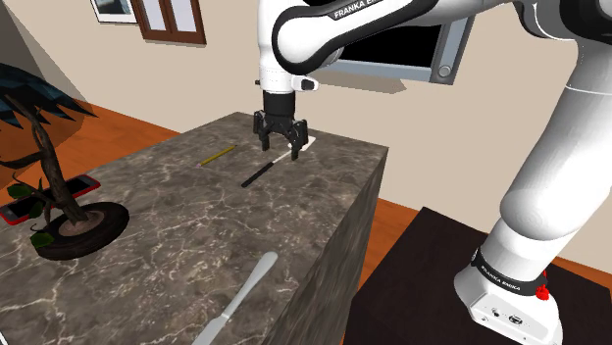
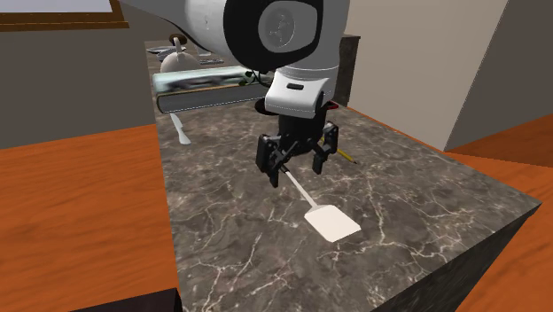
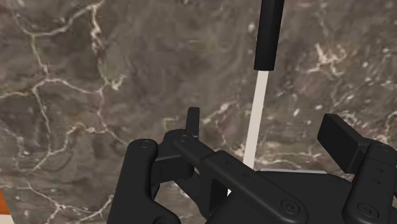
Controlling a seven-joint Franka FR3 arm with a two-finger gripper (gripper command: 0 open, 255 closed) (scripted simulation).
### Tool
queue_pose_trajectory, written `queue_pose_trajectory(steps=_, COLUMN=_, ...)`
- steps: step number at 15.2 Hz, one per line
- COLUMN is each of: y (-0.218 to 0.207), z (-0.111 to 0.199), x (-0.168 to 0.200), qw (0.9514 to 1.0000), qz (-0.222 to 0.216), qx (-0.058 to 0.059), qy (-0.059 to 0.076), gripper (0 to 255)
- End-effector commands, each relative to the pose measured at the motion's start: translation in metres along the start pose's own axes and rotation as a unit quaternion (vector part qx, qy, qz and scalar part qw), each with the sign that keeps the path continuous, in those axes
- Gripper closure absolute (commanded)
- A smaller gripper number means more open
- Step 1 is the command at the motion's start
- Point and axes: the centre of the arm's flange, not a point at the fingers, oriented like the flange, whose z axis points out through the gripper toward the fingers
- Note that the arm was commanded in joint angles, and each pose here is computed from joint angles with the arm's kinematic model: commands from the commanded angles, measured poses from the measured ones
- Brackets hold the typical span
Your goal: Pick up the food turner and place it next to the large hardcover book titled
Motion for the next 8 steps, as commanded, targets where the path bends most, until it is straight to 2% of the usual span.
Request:
queue_pose_trajectory(steps=1, y=0.0002, z=0.0004, x=0.0001, qw=1.0, qz=0.0, qx=0.0, qy=0.0, gripper=0)
queue_pose_trajectory(steps=3, y=0.0002, z=0.0004, x=0.0001, qw=1.0, qz=0.0, qx=0.0, qy=0.0, gripper=0)
queue_pose_trajectory(steps=4, y=0.0002, z=0.0004, x=0.0001, qw=1.0, qz=0.0, qx=0.0, qy=0.0, gripper=255)
queue_pose_trajectory(steps=8, y=0.0001, z=0.0004, x=0.0001, qw=1.0, qz=0.0, qx=0.0, qy=0.0, gripper=255)
